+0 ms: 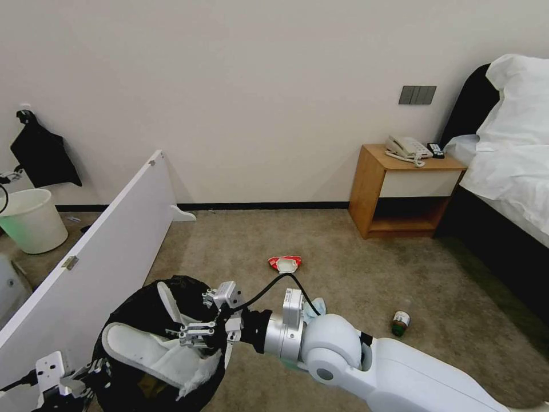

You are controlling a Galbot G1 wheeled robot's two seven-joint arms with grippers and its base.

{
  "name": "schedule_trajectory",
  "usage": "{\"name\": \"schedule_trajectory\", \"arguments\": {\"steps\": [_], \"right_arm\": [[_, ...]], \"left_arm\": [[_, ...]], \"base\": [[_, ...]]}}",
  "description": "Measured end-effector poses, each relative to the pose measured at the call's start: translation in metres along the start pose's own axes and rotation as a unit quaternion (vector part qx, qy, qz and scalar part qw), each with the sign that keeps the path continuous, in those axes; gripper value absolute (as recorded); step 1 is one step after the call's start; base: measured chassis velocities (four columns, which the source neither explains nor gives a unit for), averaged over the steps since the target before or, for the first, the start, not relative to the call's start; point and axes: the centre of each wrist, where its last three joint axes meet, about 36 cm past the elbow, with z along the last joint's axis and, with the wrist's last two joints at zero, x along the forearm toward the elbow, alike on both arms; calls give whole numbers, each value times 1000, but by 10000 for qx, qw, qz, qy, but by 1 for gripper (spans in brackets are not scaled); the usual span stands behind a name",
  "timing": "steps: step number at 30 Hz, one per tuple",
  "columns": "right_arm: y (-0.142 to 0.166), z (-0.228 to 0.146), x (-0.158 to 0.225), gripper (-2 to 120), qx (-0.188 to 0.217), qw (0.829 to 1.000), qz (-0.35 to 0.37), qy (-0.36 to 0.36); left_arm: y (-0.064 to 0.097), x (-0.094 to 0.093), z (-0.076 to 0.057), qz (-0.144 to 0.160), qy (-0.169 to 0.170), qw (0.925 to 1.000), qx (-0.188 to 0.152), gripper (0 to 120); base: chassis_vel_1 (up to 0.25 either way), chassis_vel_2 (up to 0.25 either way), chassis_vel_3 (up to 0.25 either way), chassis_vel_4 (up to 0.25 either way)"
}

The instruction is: Pick up the trash bin, then pick up the garbage from the floor and place it into the trash bin.

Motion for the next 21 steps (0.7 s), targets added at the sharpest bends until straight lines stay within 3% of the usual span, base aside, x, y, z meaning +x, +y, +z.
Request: {"name": "schedule_trajectory", "arguments": {"steps": [3, 13, 21], "right_arm": [[0, 0, -1, 96, -4, 10000, 10, -1], [-5, -1, 3, 100, 11, 9998, 178, -81], [-26, 3, 42, 100, 171, 9887, 1467, -241]], "left_arm": [[0, 0, 0, 7, 11, 10000, 4, 2], [0, 0, -1, 15, 0, 10000, 1, 2], [0, -2, -1, 4, -42, 10000, 0, 2]], "base": [[0, 0, 0, 0], [0, 0, 0, 0], [0, 0, 0, 0]]}}
